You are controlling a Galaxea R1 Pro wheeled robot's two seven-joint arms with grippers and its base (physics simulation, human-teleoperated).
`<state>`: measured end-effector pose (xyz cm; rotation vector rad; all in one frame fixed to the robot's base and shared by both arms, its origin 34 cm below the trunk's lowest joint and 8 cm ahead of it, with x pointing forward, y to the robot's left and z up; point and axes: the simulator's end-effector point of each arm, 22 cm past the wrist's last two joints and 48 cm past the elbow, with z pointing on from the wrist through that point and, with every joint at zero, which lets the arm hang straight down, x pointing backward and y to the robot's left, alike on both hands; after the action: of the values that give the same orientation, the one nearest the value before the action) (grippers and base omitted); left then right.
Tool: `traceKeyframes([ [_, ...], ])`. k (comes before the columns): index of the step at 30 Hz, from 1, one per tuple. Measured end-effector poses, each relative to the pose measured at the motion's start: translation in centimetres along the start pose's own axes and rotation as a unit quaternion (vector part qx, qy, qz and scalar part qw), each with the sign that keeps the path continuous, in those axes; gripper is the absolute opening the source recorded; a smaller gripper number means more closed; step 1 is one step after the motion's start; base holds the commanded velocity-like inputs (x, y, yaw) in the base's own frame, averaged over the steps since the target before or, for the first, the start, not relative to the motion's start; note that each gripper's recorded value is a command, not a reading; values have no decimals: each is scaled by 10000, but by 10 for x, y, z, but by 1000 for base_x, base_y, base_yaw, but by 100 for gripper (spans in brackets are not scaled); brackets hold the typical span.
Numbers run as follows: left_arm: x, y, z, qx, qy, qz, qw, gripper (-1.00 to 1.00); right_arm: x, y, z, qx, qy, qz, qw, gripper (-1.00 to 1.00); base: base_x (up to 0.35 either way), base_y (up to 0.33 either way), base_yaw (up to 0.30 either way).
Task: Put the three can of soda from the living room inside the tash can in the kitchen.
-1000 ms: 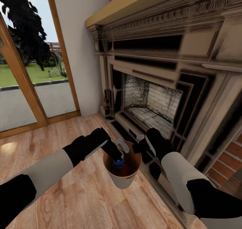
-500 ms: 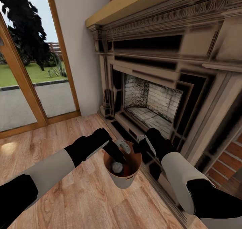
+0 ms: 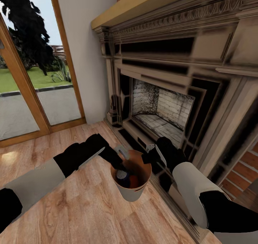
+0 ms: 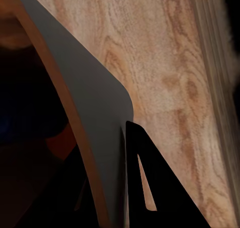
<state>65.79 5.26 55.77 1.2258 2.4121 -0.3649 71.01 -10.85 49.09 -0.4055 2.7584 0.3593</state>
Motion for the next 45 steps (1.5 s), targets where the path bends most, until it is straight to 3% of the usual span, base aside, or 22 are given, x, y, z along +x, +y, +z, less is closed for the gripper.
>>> traceKeyframes([
  [3, 31, 38, -31, -458, -60, 118, 9989, 100, 1, -1, 1, 2, 15, 12, 10000, -100, 0, 0, 0],
  [5, 48, 61, -44, -848, -110, 28, 9963, 100, 2, -2, 1, 14, 22, 10, 10000, -100, 0, 0, 0],
  [6, 55, 75, -52, -1056, -200, -112, 9941, 100, 2, -3, 1, 17, 26, 14, 10000, -100, 0, 0, 0],
  [9, 57, 87, -65, -1179, -514, -386, 9909, 100, 4, -5, 1, 26, 36, 25, 10000, -100, 0, 0, 0],
  [11, 56, 96, -79, -1124, -1152, -768, 9840, 100, 5, -7, 2, 35, 49, 37, 10000, -100, 0, 0, 0],
  [12, 58, 100, -83, -1101, -1329, -901, 9809, 100, 6, -8, 2, 48, 53, 33, 10000, -100, 0, 0, 0],
  [14, 79, 137, -108, -1272, -2159, -1628, 9543, 100, 8, -9, 3, 62, 69, 29, 10000, -100, 0, 0, 0],
  [17, 142, 185, -119, -1764, -2723, -2440, 9139, 100, 9, -9, 4, 47, 82, 44, 9999, -100, 0, 0, 0],
  [23, 238, 222, -98, -2867, -2766, -2982, 8674, 100, 38, -16, 19, 42, 274, 141, 9995, -100, 19, 0, 0],
  [26, 266, 221, -81, -3102, -2840, -3068, 8538, 100, 44, -25, 26, 157, 197, 38, 9997, -100, 220, 0, 0],
  [32, 287, 209, -62, -3156, -2827, -3167, 8486, 100, 66, -27, 37, 62, 276, 159, 9995, -100, 303, 0, 0],
  [37, 284, 200, -53, -3138, -2968, -3162, 8447, 100, 78, -46, 47, 260, 115, 29, 9996, -100, 325, 0, 0],
  [45, 283, 195, -49, -3126, -3011, -3150, 8440, 100, 90, -52, 57, 365, 15, -15, 9993, -100, 319, 3, 0],
])
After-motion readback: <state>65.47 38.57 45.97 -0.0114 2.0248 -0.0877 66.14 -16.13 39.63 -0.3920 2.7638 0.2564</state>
